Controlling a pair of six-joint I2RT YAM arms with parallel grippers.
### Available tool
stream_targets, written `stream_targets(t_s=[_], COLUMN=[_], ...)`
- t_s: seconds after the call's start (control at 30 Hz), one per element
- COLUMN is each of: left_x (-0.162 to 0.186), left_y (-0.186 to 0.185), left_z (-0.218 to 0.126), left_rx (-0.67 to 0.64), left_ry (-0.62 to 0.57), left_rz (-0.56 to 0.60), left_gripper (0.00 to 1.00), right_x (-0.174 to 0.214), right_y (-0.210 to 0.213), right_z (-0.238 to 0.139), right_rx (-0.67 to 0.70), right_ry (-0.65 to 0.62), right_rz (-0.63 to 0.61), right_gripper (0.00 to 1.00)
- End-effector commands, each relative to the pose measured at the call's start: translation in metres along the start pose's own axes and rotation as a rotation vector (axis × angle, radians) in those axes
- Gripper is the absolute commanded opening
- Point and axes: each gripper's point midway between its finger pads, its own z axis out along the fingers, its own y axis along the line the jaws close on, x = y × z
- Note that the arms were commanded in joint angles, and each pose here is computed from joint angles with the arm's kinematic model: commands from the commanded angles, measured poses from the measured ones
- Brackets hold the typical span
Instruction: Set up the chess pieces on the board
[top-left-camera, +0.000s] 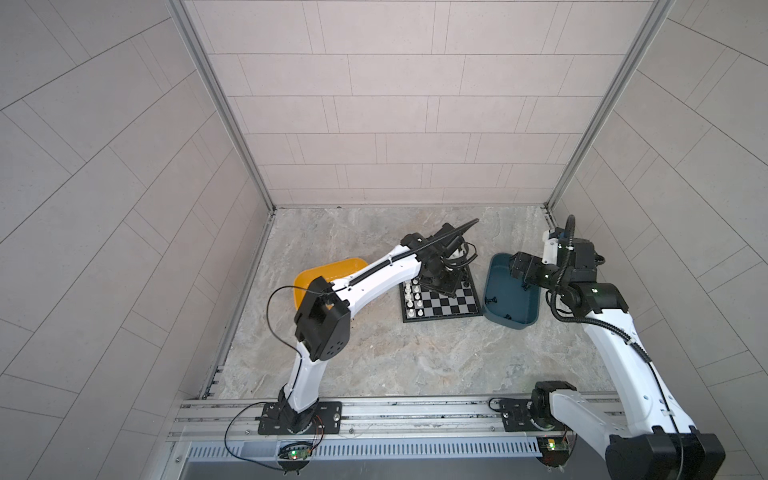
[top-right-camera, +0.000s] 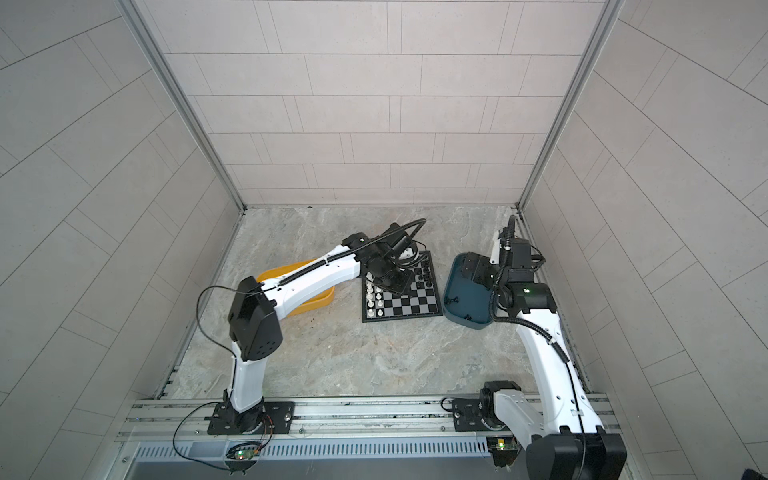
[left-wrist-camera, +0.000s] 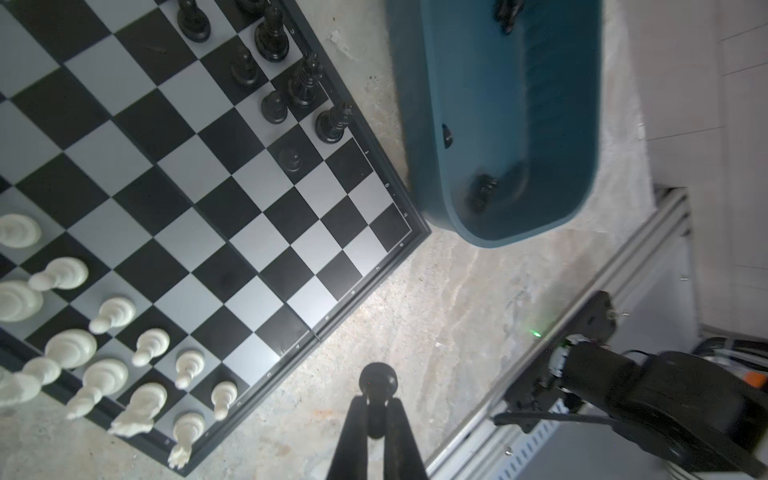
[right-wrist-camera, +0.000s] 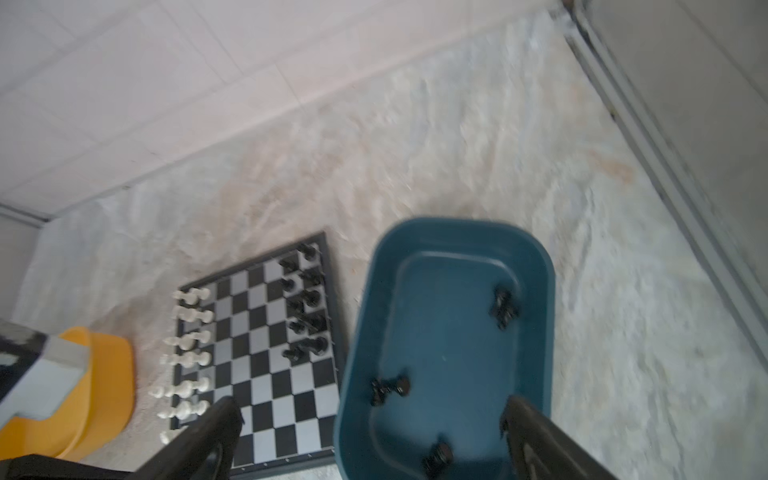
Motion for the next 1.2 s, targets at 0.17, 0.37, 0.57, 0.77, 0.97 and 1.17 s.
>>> stream_targets(t_s=[0.17,0.37,0.57,0.77,0.97,1.17], left_x=[-0.011,-0.025,-0.039,-0.045,-0.047,-0.049], left_y=[0.022,0.026,0.027,0.030,0.029,0.030], left_z=[0.051,0.077,0.083,0.087,0.093,0.097], left_rx=[-0.215,-0.236,-0.248,-0.267,-0.266,-0.272], left_ry=[0.050,0.020,-0.030,-0.045,-0.046,-0.048], left_rz=[0.049,0.023,0.005,0.006,0.011,0.019], left_gripper=[0.00,0.00,0.00,0.00,0.00,0.01], right_x=[0.025,0.037,0.040,0.041,0.040,0.041], right_y=[-0.026,-0.026,-0.021,-0.018,-0.018,-0.017], right_z=[0.001,0.001,0.004,0.008,0.007,0.007], right_rx=[0.107,0.110,0.095,0.082,0.080,0.076], right_ry=[0.023,0.055,0.071,0.086,0.089,0.092], right_rz=[0.162,0.115,0.092,0.082,0.072,0.068], right_gripper=[0.99,0.99,0.99,0.99,0.99,0.99])
